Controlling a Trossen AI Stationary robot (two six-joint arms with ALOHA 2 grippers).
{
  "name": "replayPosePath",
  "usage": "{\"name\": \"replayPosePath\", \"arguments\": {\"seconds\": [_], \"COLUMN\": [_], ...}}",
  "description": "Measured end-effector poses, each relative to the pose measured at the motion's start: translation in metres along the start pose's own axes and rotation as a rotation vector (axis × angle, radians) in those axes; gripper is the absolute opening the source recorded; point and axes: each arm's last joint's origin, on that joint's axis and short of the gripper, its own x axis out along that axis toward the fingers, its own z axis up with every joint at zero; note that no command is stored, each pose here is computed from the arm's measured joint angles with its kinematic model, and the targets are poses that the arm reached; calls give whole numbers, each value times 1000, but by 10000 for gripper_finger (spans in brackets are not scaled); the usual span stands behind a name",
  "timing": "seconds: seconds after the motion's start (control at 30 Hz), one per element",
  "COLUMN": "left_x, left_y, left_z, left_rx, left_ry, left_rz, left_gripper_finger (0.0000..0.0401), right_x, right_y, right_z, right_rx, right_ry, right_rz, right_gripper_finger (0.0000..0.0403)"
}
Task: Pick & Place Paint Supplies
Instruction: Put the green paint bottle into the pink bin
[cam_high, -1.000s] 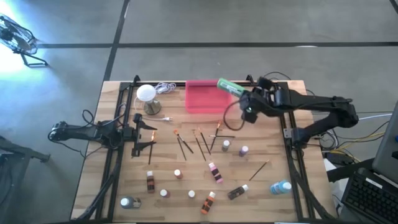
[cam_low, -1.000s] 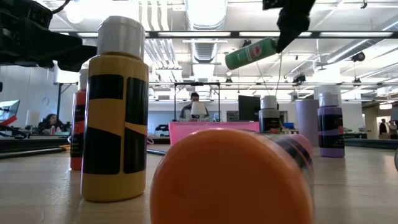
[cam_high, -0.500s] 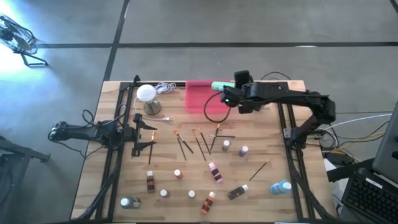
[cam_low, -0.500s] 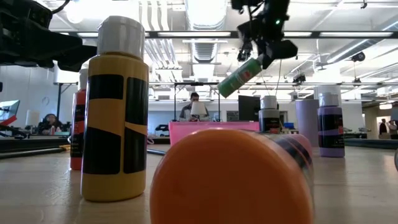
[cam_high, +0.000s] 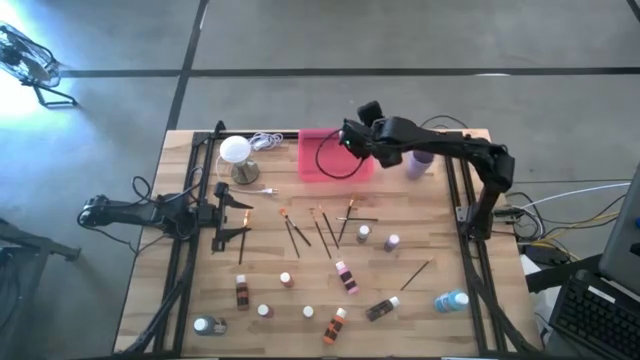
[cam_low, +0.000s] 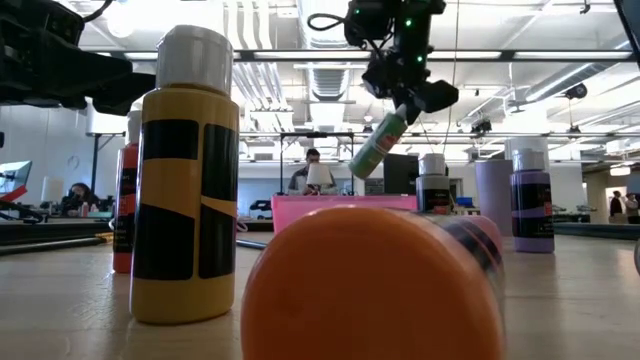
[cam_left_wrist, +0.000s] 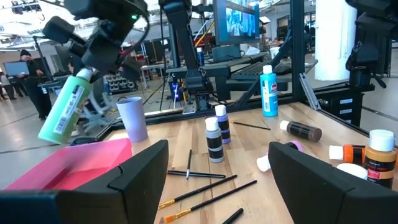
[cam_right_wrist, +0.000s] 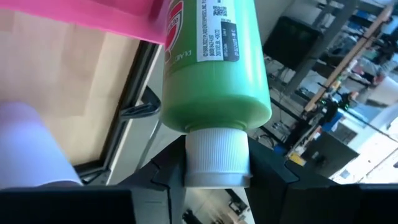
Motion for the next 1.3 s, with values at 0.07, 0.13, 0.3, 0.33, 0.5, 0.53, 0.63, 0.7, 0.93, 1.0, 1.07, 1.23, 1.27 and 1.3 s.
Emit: {"name": "replayPosePath", "arguments": {"seconds": [0.07,0.13,0.3,0.33,0.5,0.53,0.63,0.7,0.93,1.0,1.07,1.23,1.27,1.3], "left_x": [0,0,0,0,0,0,0,0,0,0,0,0,0,0], "left_y": [0,0,0,0,0,0,0,0,0,0,0,0,0,0], "left_z": [0,0,0,0,0,0,0,0,0,0,0,0,0,0], "left_rx": [0,0,0,0,0,0,0,0,0,0,0,0,0,0], "left_ry": [0,0,0,0,0,0,0,0,0,0,0,0,0,0], "left_rz": [0,0,0,0,0,0,0,0,0,0,0,0,0,0], "left_gripper_finger": [282,282,282,282,282,282,282,282,282,282,282,282,282,282], "right_x": [6,12,30,34,53,56,65,70,79,80,81,85,86,87], "right_y": [-5,-8,-10,-10,3,4,6,6,-7,-11,-12,-15,-15,-16], "right_z": [-1,2,10,12,21,22,25,25,21,21,20,19,18,19], "right_rx": [-15,-47,-109,-116,-216,-223,-239,-242,-288,-307,-345,-363,-362,-361], "right_ry": [-1,5,27,30,67,75,96,100,70,61,59,51,51,47], "right_rz": [16,30,59,74,182,192,214,219,182,166,165,154,152,146], "right_gripper_finger": [120,113,112,112,118,116,112,112,122,117,112,114,118,121]}}
